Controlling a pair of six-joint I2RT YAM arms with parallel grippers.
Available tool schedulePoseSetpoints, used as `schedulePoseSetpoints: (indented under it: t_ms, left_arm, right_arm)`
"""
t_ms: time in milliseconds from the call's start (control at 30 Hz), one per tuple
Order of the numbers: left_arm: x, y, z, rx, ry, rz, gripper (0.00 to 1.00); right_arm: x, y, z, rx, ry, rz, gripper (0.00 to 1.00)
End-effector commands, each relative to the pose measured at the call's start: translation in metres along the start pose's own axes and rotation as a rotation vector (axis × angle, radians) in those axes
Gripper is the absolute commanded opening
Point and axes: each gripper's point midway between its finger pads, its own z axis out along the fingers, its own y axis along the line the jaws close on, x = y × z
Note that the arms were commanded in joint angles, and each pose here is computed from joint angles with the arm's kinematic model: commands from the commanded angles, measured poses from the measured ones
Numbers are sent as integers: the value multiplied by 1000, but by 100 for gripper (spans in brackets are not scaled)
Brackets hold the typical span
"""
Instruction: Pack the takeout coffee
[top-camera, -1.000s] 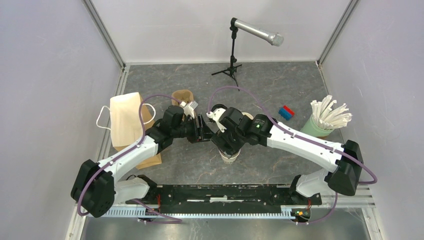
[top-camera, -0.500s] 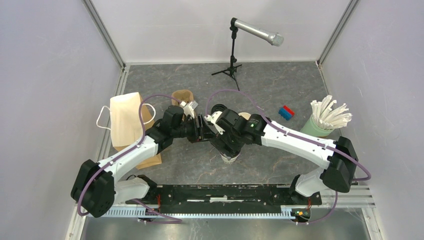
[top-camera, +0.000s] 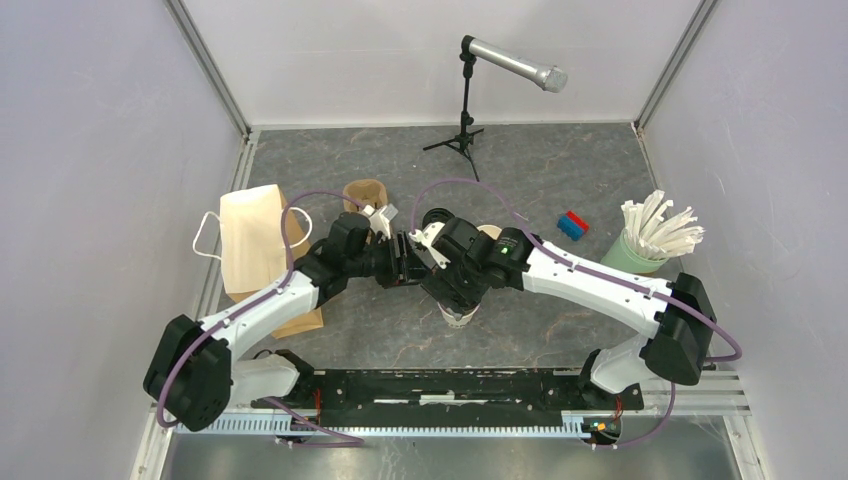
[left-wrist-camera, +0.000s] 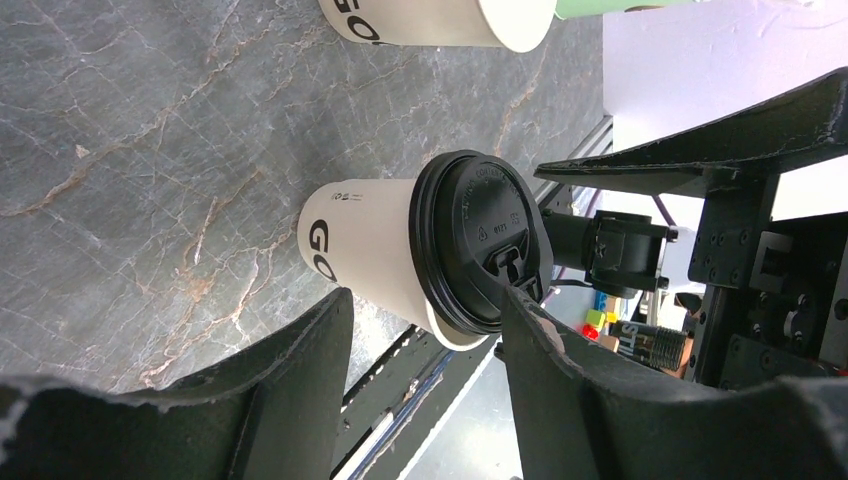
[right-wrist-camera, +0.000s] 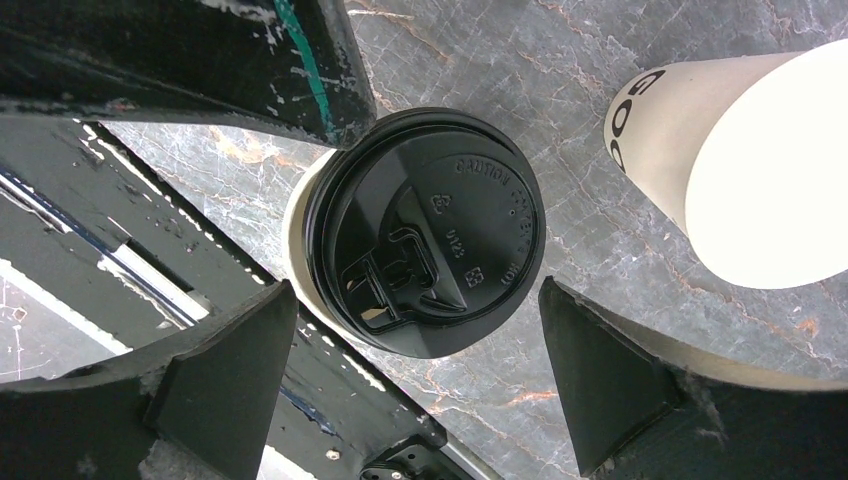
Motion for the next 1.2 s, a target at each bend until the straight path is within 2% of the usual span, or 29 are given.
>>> schedulePoseSetpoints:
  t_ms: [0, 367, 567, 667, 800, 967, 1067, 1167]
  left_arm:
    - [-2, -9, 5, 40, -5, -9, 62]
    - [4, -16, 14, 64, 15, -11, 62]
    - [10, -14, 18, 52, 24, -13, 62]
    - [10, -14, 17, 51, 20, -12, 62]
    - [12, -12, 16, 47, 16, -13, 63]
    - [16, -6, 18, 30, 21, -26, 64]
    - [17, -7, 19, 35, 24, -33, 65]
    - [18, -10, 20, 46, 24, -34, 66]
  right_arm:
    - [-10, 0, -10, -18, -44, -6, 98]
    - [-11, 17, -17, -120, -95, -4, 89]
    - [-17, 17, -34, -132, -160, -14, 91]
    - [-19, 22, -37, -176, -247, -157, 98]
    - [-15, 17, -32, -127, -384, -352, 98]
    - [-18, 24, -40, -87, -537, -508, 98]
    - [-17, 32, -41, -88, -583, -594, 98]
    - [-13, 38, -36, -88, -568, -644, 98]
